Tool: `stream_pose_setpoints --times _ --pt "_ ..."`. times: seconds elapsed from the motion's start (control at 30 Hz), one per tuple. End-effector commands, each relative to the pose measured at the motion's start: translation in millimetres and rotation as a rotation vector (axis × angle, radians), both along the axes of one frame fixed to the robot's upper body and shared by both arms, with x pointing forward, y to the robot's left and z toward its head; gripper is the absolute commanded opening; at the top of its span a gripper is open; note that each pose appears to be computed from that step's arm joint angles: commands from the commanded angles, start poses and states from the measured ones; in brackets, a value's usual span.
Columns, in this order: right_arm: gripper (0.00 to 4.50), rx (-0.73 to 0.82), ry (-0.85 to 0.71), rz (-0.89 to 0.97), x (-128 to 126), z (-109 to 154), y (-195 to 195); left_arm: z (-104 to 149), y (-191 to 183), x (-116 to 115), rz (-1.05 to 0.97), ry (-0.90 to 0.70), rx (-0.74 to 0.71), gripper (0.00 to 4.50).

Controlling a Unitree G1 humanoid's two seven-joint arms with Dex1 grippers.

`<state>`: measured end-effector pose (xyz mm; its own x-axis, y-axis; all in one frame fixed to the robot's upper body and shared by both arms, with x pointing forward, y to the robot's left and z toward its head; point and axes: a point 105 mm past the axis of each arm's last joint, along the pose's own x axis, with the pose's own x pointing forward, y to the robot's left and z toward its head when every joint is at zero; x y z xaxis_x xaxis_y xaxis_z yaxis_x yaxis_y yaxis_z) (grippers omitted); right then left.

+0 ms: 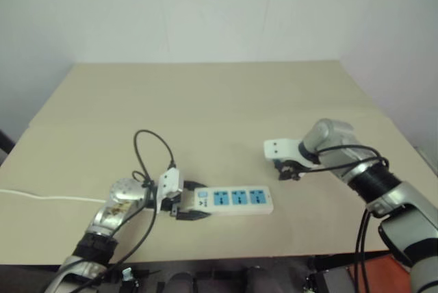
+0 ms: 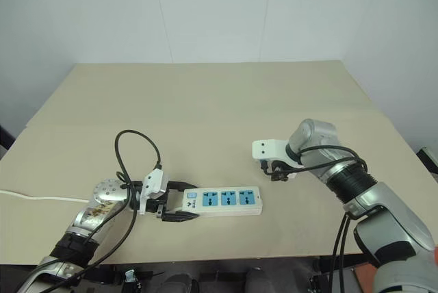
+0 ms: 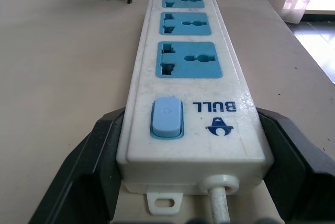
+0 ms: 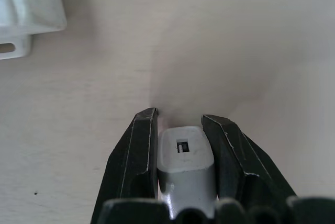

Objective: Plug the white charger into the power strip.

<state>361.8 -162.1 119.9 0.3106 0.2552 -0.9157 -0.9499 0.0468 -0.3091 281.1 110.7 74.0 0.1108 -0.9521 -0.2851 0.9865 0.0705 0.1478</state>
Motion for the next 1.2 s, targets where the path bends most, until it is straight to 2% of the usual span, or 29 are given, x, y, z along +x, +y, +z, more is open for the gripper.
stream_pose_setpoints --times 0.03,0.07,0.13,0.23,0.3,0.33,0.5,0.6,0.7,0.93,1.2 --pt "1.19 0.195 -0.179 -0.006 16.9 40.4 12.5 -10.3 -0.1 -2.1 -0.010 0.017 0.054 3.27" --pt "1.19 0.257 -0.208 0.003 18.0 51.8 18.7 -10.0 0.8 -1.4 -0.007 0.015 0.056 3.27" --pt "1.19 0.518 -0.258 0.058 10.6 89.5 43.0 -9.8 2.4 -0.3 -0.001 0.013 0.060 3.27" --pt "1.19 0.910 -0.199 0.047 -9.5 132.5 68.3 -9.3 4.4 0.8 0.009 0.014 0.062 3.27" --pt "1.19 1.097 -0.131 0.041 -25.5 142.0 78.0 -9.1 4.9 0.9 0.010 0.015 0.063 3.27" --pt "1.19 1.131 -0.103 0.038 -32.3 138.2 80.4 -9.1 5.1 1.0 0.010 0.015 0.064 3.27" --pt "1.19 1.233 -0.054 0.060 -57.6 104.2 93.7 -8.6 8.1 2.3 0.011 0.018 0.075 3.27" --pt "1.19 1.368 -0.006 0.115 -66.6 88.4 98.4 -8.2 10.3 4.2 0.014 0.016 0.084 3.27" --pt "1.19 1.369 0.029 0.131 -68.2 67.5 112.0 -9.0 11.7 5.5 0.018 0.017 0.091 3.27" --pt "1.19 1.393 0.053 0.161 -67.7 43.3 134.8 -10.9 15.0 4.9 0.023 0.024 0.104 3.27" --pt "1.19 1.372 0.080 0.191 -71.1 29.5 135.9 -11.5 14.4 4.4 0.027 0.027 0.104 3.27"
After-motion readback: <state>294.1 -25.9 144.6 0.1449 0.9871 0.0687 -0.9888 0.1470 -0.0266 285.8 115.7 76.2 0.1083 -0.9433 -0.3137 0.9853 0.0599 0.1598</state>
